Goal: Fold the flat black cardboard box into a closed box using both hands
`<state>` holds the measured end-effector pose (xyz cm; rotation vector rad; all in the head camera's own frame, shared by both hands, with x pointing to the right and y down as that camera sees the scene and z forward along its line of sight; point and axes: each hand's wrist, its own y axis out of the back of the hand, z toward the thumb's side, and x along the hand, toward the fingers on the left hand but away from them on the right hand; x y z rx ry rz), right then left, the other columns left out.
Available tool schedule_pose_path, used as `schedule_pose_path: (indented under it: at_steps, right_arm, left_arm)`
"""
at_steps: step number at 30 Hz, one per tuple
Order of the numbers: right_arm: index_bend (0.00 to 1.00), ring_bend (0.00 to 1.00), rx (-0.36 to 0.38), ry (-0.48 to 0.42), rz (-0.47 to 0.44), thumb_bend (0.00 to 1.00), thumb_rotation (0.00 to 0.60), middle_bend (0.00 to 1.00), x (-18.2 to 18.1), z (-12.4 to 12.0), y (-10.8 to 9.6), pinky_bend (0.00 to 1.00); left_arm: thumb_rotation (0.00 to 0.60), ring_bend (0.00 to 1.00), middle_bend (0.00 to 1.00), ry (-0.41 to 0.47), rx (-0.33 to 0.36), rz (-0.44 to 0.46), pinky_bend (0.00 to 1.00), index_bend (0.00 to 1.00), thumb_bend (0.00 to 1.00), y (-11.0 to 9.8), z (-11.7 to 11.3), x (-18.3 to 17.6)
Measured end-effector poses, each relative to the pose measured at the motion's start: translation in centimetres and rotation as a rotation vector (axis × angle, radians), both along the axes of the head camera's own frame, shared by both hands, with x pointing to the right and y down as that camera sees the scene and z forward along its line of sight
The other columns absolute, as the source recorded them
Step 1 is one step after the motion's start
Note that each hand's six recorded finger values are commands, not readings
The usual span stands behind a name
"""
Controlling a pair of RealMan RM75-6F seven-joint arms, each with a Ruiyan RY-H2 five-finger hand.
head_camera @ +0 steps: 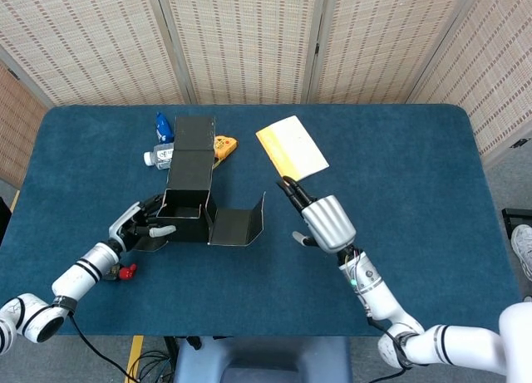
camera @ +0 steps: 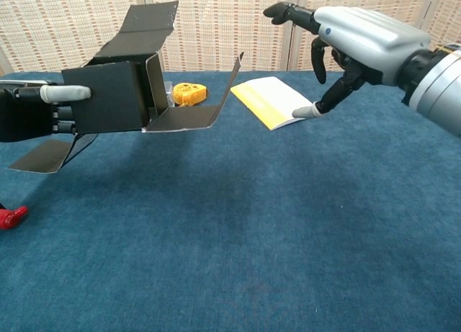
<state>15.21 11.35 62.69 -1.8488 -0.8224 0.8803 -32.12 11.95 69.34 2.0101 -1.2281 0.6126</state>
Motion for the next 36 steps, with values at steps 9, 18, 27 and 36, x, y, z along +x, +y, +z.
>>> schedule_pose_path:
  at_steps: [9, 18, 27, 36]
  right_arm:
    - [0.0, 0.57, 0.087, -0.113, 0.031, 0.0, 0.6, 0.02, -4.5, 1.1, 1.3, 0.86]
    - [0.0, 0.56, 0.191, -0.179, 0.029, 0.0, 0.6, 0.03, -7.7, 1.3, 1.4, 0.86]
    - [0.0, 0.56, 0.252, -0.245, 0.016, 0.0, 0.6, 0.06, -9.7, 0.0, 0.7, 0.86]
    - [0.0, 0.56, 0.275, -0.233, -0.013, 0.0, 0.6, 0.08, -10.7, -0.4, -0.1, 0.87]
  left_arm:
    - [0.6, 0.63, 0.32, 0.048, -0.018, -0.016, 0.62, 0.26, 0.09, -0.7, -1.3, 0.9]
    - [0.6, 0.63, 0.32, 0.06, -0.03, -0.012, 0.62, 0.26, 0.09, -0.9, -2.1, 1.5]
    - [0.6, 0.63, 0.32, 0.012, -0.002, 0.051, 0.62, 0.25, 0.09, -0.3, -2.0, 1.7]
    - [0.6, 0.63, 0.32, -0.015, 0.039, 0.13, 0.62, 0.25, 0.09, 0.6, -1.6, 2.3]
